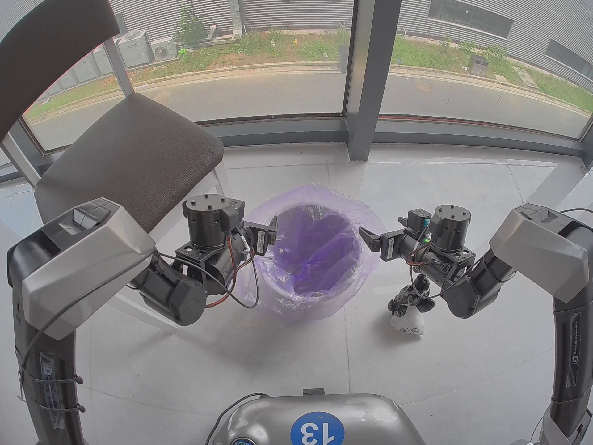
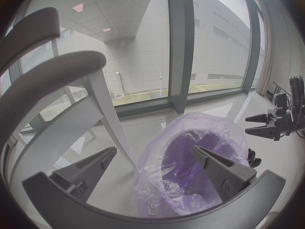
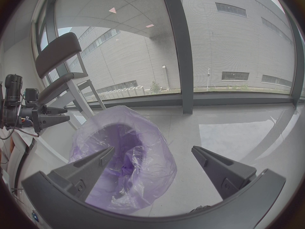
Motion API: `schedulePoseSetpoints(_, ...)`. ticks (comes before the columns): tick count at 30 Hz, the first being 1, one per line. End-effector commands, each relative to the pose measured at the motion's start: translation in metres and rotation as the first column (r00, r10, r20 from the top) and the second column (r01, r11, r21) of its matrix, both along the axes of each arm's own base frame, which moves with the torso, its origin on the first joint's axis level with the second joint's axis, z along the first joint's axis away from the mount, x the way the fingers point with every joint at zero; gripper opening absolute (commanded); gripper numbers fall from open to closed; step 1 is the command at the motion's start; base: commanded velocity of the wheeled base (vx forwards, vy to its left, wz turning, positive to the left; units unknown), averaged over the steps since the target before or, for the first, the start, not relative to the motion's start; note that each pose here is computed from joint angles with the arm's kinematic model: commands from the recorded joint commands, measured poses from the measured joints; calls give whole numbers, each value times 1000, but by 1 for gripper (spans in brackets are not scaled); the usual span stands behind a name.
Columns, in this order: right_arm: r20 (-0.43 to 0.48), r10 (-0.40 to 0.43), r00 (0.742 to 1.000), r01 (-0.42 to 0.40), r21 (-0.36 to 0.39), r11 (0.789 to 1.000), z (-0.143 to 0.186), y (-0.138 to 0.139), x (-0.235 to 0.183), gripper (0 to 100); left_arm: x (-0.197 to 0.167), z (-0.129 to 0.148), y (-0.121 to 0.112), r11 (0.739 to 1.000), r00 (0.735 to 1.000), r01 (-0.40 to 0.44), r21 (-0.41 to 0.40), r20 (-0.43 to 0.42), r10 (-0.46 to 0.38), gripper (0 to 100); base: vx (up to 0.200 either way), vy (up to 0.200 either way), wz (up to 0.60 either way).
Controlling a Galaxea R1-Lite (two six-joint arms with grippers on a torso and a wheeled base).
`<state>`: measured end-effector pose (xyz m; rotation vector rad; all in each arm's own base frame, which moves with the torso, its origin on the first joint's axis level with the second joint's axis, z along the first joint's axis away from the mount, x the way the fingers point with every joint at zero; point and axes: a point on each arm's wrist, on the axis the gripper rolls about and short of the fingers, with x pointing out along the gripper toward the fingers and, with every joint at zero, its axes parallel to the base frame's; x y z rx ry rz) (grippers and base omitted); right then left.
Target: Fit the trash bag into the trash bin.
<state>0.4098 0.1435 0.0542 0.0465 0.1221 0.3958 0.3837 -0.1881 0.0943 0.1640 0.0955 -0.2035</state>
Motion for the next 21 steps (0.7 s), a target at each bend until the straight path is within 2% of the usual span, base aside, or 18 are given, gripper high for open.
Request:
schedulePoseSetpoints(1,28,15,999,-15,7,1000,12,-1,-10,100,-26,11,-2,1000,999,18,25,51,-19,100,0,0,0)
schedulePoseSetpoints(6,28,21,999,-21,7,1000,11,0,-11,100,-30,17,-9,999,992,30,-15,123,-28,100,0,0,0)
schedulePoseSetpoints(10,20,25,999,-25,4,1000,9,1,-14,100,-30,15,-9,999,990,28,-20,139,-25,100,200,0,0)
schedulePoseSetpoints(12,17,27,999,-27,3,1000,9,1,-15,100,-33,11,-7,1000,992,28,-14,125,-26,100,200,0,0)
schedulePoseSetpoints(16,11,25,1000,-25,1,1000,7,1,-14,100,-40,-3,-5,999,997,46,27,66,-47,100,0,0,0)
schedulePoseSetpoints(21,21,24,999,-24,8,1000,8,2,-9,100,-36,-8,-5,997,999,51,59,0,-51,100,0,0,0)
